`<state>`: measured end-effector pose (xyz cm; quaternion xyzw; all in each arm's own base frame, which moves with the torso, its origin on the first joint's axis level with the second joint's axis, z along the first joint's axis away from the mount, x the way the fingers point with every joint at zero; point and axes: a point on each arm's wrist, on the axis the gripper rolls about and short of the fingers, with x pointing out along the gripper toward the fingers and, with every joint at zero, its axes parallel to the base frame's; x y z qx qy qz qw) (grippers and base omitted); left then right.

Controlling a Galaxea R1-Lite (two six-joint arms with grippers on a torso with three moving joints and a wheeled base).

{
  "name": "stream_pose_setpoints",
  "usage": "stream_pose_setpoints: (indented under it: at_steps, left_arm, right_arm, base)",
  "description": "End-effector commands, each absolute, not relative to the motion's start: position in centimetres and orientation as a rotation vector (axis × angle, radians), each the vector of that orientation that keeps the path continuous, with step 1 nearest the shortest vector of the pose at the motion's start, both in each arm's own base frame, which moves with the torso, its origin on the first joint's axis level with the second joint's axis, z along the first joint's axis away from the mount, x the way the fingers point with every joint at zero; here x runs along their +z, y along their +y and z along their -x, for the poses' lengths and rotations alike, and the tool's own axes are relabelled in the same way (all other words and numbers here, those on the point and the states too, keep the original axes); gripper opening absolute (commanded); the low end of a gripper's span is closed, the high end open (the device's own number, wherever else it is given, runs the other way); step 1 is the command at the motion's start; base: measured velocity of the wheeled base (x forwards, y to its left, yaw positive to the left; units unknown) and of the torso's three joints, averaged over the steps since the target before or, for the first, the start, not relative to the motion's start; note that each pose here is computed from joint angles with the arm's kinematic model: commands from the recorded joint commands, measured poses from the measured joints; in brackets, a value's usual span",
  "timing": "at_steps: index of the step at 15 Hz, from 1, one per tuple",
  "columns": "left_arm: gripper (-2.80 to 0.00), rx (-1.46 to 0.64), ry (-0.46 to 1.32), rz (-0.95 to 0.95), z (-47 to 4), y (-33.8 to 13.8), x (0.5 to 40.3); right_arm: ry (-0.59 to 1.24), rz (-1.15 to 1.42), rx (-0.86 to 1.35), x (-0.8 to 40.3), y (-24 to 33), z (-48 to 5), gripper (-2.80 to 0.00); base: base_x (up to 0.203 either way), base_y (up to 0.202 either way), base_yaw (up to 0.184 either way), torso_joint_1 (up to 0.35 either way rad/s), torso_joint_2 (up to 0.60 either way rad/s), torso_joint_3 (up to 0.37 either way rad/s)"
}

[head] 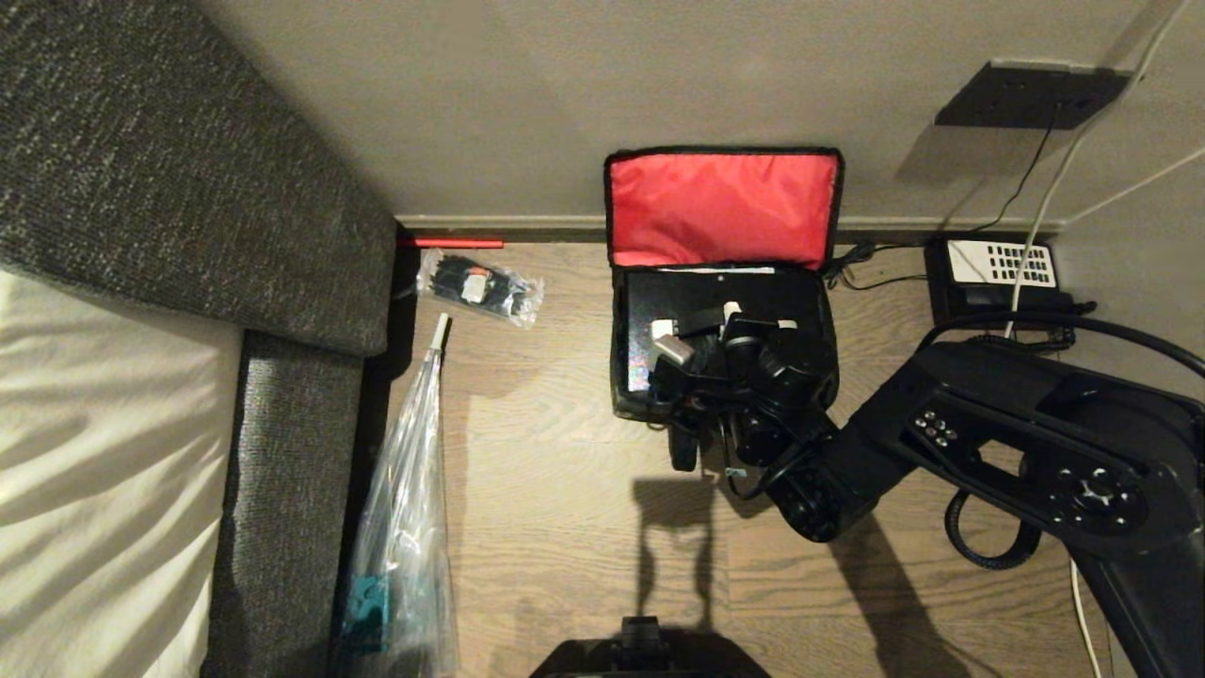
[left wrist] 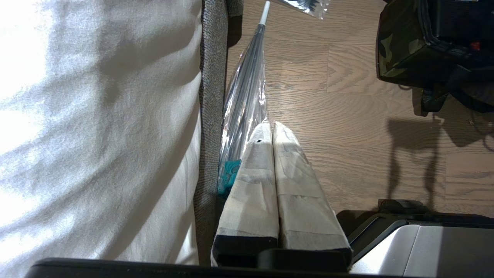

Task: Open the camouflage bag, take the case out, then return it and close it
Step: Lift the black box

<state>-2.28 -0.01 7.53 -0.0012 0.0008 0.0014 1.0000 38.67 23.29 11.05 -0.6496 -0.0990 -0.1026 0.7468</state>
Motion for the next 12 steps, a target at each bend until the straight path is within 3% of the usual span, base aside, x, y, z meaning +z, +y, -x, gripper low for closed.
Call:
stream_pose_setpoints:
  at_steps: [1, 12]
  left_arm:
    - [-2.8, 0.003, 0.0, 0.003, 2.29, -0.01, 7.53]
    - [-2.8, 0.003, 0.0, 0.003, 2.29, -0.01, 7.53]
  right_arm:
    - [-0.208, 1.421, -0.241, 11.19, 23.22, -38.6, -2.8]
    - [-0.198, 1.425, -0.238, 11.02, 23.54, -38.62, -2.8]
  base:
    - [0.0, 0.0, 0.0, 0.0, 0.0, 0.0]
    - [0.0, 0.0, 0.0, 0.0, 0.0, 0.0]
